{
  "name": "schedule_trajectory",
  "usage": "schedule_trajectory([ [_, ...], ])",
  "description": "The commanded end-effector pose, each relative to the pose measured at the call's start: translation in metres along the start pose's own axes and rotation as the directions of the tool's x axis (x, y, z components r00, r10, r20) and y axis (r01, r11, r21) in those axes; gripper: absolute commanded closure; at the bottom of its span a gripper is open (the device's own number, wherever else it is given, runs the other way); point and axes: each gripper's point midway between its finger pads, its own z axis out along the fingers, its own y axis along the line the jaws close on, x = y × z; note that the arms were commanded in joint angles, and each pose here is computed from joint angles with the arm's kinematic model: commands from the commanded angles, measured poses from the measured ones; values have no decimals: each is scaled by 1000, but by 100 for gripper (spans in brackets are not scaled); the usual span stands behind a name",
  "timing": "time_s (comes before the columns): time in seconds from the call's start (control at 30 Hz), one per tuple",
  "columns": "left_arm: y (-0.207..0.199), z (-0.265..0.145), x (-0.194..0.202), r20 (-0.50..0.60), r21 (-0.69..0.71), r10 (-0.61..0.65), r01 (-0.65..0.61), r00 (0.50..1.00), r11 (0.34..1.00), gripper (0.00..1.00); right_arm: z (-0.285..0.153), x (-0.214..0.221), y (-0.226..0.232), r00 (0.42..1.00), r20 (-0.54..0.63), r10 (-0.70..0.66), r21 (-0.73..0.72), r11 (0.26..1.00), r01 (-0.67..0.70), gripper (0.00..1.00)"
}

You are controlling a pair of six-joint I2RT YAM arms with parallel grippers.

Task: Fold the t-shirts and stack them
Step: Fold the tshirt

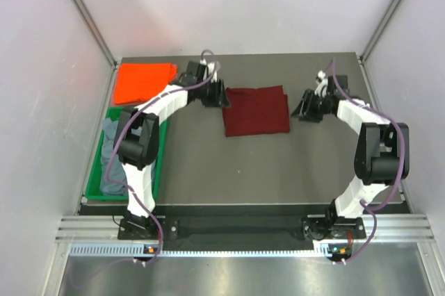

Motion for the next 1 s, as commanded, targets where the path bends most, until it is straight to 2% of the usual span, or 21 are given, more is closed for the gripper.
schedule_trajectory([
  [0.0,18,7,-48,63,-41,140,-138,988,990,54,-6,-64,41,983,135,-128,-127,981,145,54],
  [0.07,17,10,-70,98,-24,182,-180,978,983,53,-4,-78,50,976,161,-144,-165,972,170,54],
  [0.17,24,21,-84,99,-12,228,-228,969,974,53,6,-94,55,970,177,-168,-196,960,202,54],
  [0.37,33,44,-93,95,7,317,-319,944,948,51,28,-111,52,960,199,-198,-219,946,240,54],
  [0.77,43,65,-118,157,-29,322,-322,934,946,47,52,-111,41,963,208,-169,-227,950,215,54],
  [0.97,52,78,-121,147,-42,306,-303,941,952,48,52,-117,41,960,223,-171,-219,951,220,54],
])
